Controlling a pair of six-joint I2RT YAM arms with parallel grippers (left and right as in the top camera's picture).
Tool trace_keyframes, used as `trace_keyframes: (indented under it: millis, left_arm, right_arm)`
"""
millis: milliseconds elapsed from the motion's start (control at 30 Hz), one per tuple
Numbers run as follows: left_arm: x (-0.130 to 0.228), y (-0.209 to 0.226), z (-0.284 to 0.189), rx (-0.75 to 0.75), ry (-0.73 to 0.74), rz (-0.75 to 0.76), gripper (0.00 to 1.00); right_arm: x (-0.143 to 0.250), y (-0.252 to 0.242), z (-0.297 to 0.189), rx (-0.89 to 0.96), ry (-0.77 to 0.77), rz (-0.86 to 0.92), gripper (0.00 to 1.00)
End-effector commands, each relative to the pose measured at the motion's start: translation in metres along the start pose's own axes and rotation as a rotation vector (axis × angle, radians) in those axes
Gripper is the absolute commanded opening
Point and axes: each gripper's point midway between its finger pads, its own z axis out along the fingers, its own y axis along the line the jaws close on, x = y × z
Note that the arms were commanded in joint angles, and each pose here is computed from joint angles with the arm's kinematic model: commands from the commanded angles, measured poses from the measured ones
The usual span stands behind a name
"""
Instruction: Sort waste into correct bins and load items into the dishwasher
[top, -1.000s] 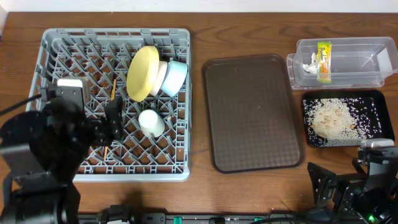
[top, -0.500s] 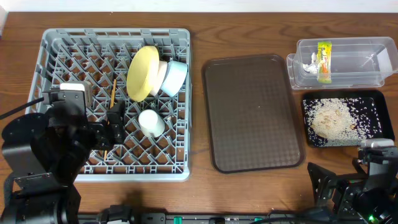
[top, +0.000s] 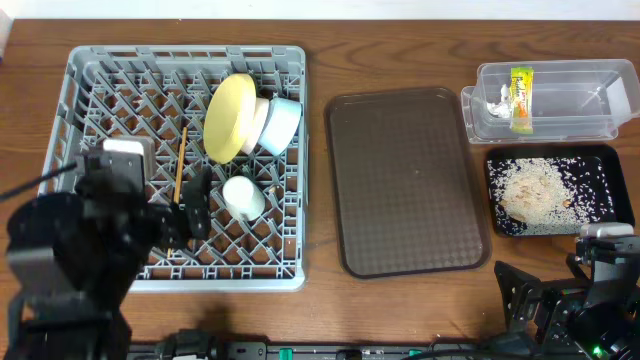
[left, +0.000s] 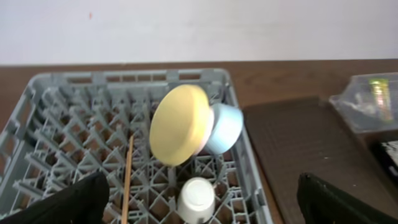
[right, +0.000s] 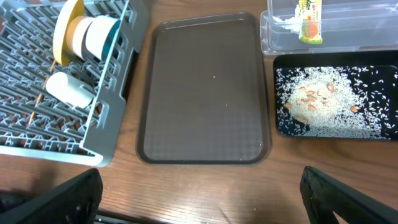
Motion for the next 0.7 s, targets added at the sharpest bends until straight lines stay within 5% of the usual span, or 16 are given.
trace_keyframes:
  millis: [0,300,667]
  left_arm:
    - [-0.004,-0.016,-0.025,0.042,-0.072,0.030,0.96]
    - [0.025,-0.027,-0.073,0.045,-0.164,0.078,0.96]
    - [0.085,-0.009,-0.014,0.000,-0.241,0.092,0.97]
  right_arm:
    - [-0.001,0.000,-0.002,0.000,-0.008,-0.003,0.99]
    - [-0.001,0.000,-0.002,0.000,-0.008,-0.002,0.99]
    - [-0.001,0.000,-0.002,-0.001,-0.008,-0.002,0.99]
